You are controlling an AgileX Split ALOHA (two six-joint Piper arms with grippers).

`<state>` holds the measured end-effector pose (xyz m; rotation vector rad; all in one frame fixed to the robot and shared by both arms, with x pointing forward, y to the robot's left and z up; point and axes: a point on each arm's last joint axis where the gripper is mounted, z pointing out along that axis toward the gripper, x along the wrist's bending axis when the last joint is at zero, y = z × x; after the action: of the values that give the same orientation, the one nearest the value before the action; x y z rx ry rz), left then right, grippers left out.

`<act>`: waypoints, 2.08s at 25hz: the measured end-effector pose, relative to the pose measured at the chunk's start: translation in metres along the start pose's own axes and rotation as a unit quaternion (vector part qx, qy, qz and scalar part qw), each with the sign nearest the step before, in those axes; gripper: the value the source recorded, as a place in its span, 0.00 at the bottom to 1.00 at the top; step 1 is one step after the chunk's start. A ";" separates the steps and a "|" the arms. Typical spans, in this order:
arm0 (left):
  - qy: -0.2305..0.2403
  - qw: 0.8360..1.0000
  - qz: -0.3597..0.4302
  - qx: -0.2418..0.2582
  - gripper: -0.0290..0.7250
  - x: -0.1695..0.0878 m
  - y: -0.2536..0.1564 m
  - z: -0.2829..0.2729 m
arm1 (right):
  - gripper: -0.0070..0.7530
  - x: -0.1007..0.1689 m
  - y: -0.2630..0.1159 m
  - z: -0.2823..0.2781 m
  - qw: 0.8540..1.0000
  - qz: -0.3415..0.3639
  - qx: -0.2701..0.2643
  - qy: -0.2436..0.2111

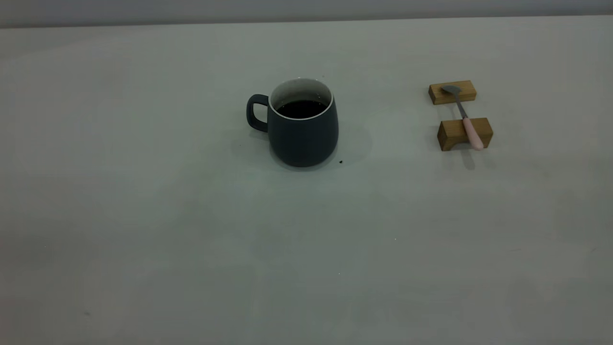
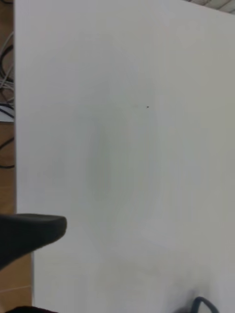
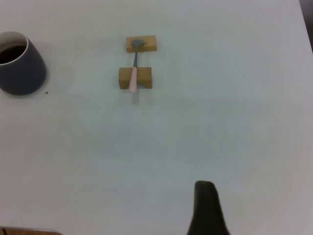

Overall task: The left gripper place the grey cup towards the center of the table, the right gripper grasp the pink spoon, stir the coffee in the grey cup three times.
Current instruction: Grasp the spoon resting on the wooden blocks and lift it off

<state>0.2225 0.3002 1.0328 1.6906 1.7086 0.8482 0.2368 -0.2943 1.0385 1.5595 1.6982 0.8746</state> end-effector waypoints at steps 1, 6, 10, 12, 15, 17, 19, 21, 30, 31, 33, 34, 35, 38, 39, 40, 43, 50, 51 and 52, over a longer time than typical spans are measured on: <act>-0.002 1.000 0.000 0.000 0.61 0.000 0.000 0.000 | 0.78 0.000 0.000 0.000 1.000 0.000 0.000 0.000; -0.013 1.000 0.009 0.000 0.61 0.001 0.000 0.000 | 0.78 0.000 0.000 0.000 1.000 0.000 0.000 0.000; -0.014 1.000 0.009 0.000 0.61 0.001 0.000 0.000 | 0.78 0.000 0.000 0.000 1.000 0.000 0.000 0.000; -0.014 1.000 0.009 0.000 0.61 0.001 0.000 0.000 | 0.78 0.000 0.000 0.000 1.000 0.000 0.000 0.000; -0.014 1.000 0.009 0.000 0.61 0.001 0.000 0.000 | 0.78 0.000 0.000 0.000 1.000 0.000 0.000 0.000; -0.014 1.000 0.009 0.000 0.61 0.001 0.000 0.000 | 0.78 0.000 0.000 0.000 1.000 0.000 0.000 0.000; -0.014 1.000 0.009 0.000 0.61 0.001 0.000 0.000 | 0.78 0.000 0.000 0.000 1.000 0.000 0.000 0.000; -0.014 1.000 0.009 0.000 0.61 0.001 0.000 0.000 | 0.78 0.000 0.000 0.000 1.000 0.000 0.000 0.000; -0.014 1.000 0.009 0.000 0.61 0.001 0.000 0.000 | 0.78 0.000 0.000 0.000 1.000 0.001 0.000 0.002; -0.014 1.000 0.009 0.000 0.61 0.001 0.000 0.000 | 0.78 0.000 0.000 0.000 1.000 0.001 0.000 0.003; -0.014 1.000 0.009 0.000 0.61 0.001 0.000 0.000 | 0.78 0.001 0.000 0.000 1.000 0.003 0.000 0.004; -0.014 1.000 0.009 0.000 0.61 0.001 0.000 0.000 | 0.78 0.001 0.000 0.000 1.000 0.004 0.000 0.004; -0.014 1.000 0.009 0.000 0.61 0.001 0.000 0.000 | 0.78 0.001 0.001 0.000 1.000 0.004 0.003 0.004; -0.014 1.000 0.009 0.000 0.61 0.001 0.000 0.000 | 0.78 -0.001 0.015 0.004 0.999 0.005 0.032 0.005; -0.014 1.000 0.009 0.000 0.61 0.001 0.000 0.000 | 0.78 -0.002 0.024 0.009 0.999 0.006 0.050 0.006; -0.014 1.000 0.009 0.000 0.61 0.001 0.000 0.000 | 0.78 -0.002 0.034 0.016 0.997 0.008 0.070 0.008; -0.014 1.000 0.009 0.000 0.61 0.001 0.000 0.000 | 0.78 -0.006 0.063 0.050 0.991 0.016 0.131 0.011; -0.014 1.000 0.009 0.000 0.61 0.001 0.000 0.000 | 0.82 -0.009 0.101 0.178 0.967 0.005 0.248 0.055; -0.014 1.000 0.009 0.000 0.61 0.001 0.000 0.000 | 0.83 -0.008 0.100 0.198 0.962 0.001 0.265 0.066; -0.014 1.000 0.009 0.000 0.61 0.001 0.000 0.000 | 0.83 -0.007 0.102 0.215 0.959 -0.002 0.273 0.077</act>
<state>0.2225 0.3009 1.0328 1.7110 1.6774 0.8299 0.4723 -0.2864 1.0038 1.8729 2.1852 0.5560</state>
